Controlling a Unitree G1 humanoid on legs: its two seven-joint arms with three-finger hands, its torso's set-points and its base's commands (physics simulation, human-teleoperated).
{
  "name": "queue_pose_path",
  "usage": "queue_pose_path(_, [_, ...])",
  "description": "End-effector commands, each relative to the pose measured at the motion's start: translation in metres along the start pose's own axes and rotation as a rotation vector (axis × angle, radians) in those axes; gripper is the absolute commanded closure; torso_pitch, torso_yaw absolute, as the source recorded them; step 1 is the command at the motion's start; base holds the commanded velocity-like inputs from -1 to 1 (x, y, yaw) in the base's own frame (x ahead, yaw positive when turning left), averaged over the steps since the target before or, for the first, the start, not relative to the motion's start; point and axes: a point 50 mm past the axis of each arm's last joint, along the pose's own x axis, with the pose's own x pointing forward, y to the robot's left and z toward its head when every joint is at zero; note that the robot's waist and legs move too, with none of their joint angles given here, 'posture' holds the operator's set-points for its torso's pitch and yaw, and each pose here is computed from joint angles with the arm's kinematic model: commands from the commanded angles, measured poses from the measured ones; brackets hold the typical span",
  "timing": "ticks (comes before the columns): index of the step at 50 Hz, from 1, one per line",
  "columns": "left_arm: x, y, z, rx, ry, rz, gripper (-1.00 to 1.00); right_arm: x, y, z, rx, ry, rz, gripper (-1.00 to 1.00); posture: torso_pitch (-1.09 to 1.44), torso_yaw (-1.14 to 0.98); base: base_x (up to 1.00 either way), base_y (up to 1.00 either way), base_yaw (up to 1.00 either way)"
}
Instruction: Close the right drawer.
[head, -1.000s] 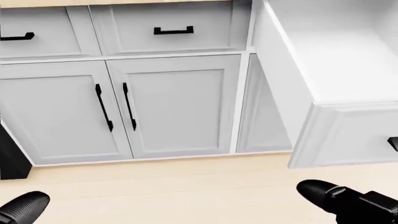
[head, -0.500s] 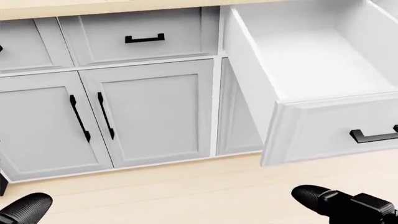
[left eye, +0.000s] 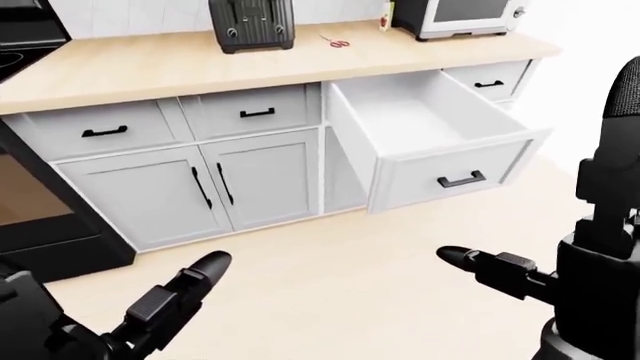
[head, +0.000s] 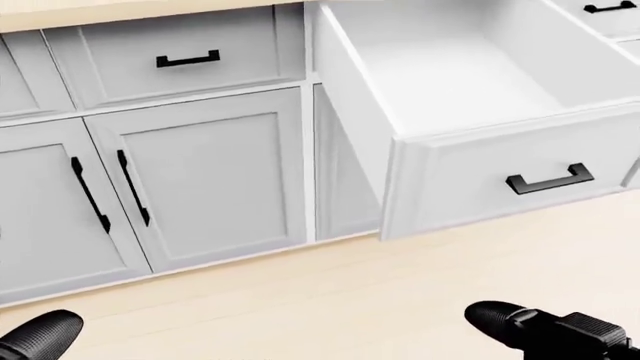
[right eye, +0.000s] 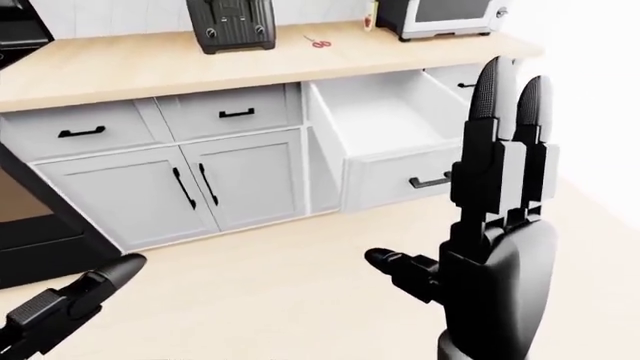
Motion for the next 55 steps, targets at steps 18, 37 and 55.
queue_pose_path(18, [0.0033,0.0058,0.0048,-0.004,-0.026,0.044,-1.00,0.0008,-0.0071,0.0083,0.019,-0.050,-0.047,-1.00,0.00,0.00,-0.03,0.00,-0.13])
queue_pose_path(37, [0.0027,0.0053,0.0061,-0.010,-0.026,0.039,-1.00,0.0003,-0.0067,0.0093,0.026,-0.059,-0.039,-1.00,0.00,0.00,0.00,0.00,-0.23])
queue_pose_path(55, [0.0021,0.0046,0.0066,-0.012,-0.027,0.035,-1.00,-0.0010,-0.0056,0.0088,0.023,-0.056,-0.031,-1.00,0.00,0.00,0.00,0.00,-0.27])
